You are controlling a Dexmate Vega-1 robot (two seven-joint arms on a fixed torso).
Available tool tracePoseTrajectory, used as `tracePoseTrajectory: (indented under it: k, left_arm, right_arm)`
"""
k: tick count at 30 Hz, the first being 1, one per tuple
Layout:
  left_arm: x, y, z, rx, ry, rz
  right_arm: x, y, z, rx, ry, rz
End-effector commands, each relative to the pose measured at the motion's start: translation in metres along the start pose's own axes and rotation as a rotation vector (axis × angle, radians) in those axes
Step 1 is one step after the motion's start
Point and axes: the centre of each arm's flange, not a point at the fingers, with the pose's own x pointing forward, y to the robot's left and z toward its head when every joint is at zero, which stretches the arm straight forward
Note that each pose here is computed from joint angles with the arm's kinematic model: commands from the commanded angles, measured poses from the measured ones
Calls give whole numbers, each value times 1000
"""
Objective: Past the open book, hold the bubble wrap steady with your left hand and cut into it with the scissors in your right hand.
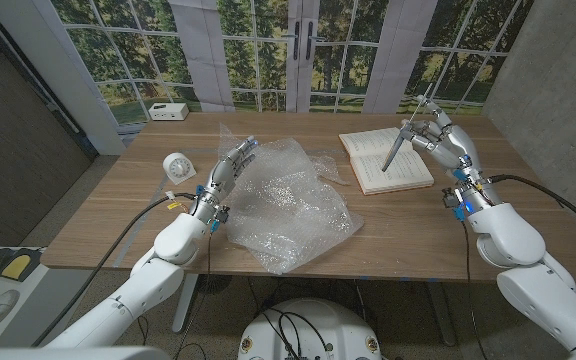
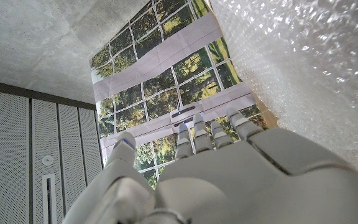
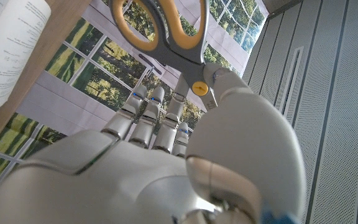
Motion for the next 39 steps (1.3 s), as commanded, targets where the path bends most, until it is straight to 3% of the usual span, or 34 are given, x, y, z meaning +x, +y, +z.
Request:
tracePoseTrajectory:
  k: [1,18,25,39]
  left_arm:
    - [-5,-1,7,-9,-27,3]
    - [-14,-4,14,-2,-45,15]
    - [-21,-7,14,-28,-113,96]
    - [-10,-16,6,-54,-63,57]
  right_arm:
    - [6,13,-1,28,-38,28]
    - [13,29,-3,26,-55,72]
    - [15,37,1,-2,-77,80]
    - [17,53,-6,3,-98,89]
